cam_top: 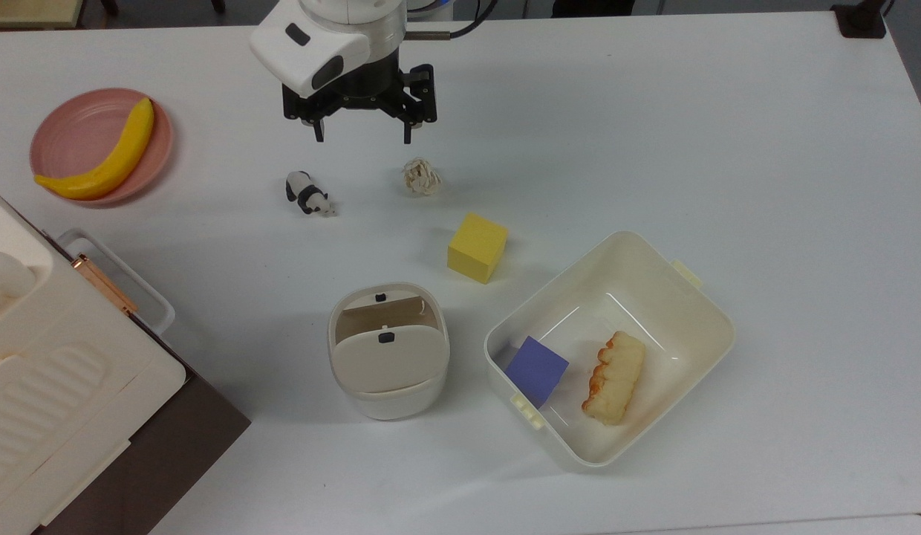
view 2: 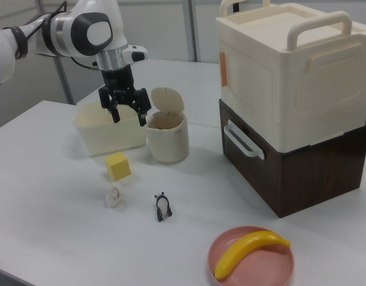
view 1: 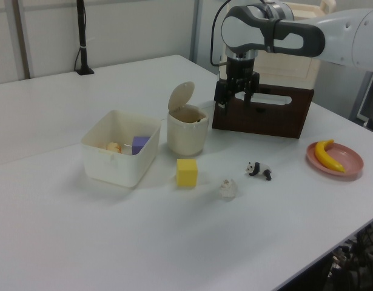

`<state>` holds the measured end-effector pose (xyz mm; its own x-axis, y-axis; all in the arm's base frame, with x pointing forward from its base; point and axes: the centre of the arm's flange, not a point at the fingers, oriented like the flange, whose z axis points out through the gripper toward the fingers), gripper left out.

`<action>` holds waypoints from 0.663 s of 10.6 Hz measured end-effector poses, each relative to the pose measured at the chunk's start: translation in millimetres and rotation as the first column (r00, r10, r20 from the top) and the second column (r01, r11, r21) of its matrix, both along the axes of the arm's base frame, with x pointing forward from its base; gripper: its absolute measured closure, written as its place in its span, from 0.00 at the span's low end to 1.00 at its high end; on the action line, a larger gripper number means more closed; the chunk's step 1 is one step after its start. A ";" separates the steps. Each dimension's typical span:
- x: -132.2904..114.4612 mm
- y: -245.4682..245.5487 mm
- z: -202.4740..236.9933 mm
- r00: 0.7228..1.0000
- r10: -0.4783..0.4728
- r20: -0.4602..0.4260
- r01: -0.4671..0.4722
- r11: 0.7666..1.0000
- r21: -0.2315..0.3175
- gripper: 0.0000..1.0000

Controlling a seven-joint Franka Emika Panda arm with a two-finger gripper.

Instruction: Grab it up and put it in the trash

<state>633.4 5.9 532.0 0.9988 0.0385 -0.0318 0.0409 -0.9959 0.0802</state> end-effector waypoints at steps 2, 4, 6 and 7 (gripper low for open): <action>-5.7 -1.1 5.2 1.000 -0.003 -0.017 0.003 1.000 0.001 0.00; -9.3 -3.1 4.6 0.999 -0.008 -0.042 0.008 1.000 0.001 0.00; -9.5 -3.2 5.2 0.999 -0.008 -0.041 0.008 1.000 0.001 0.00; -9.6 -3.2 5.3 0.999 -0.008 -0.041 0.008 1.000 0.001 0.00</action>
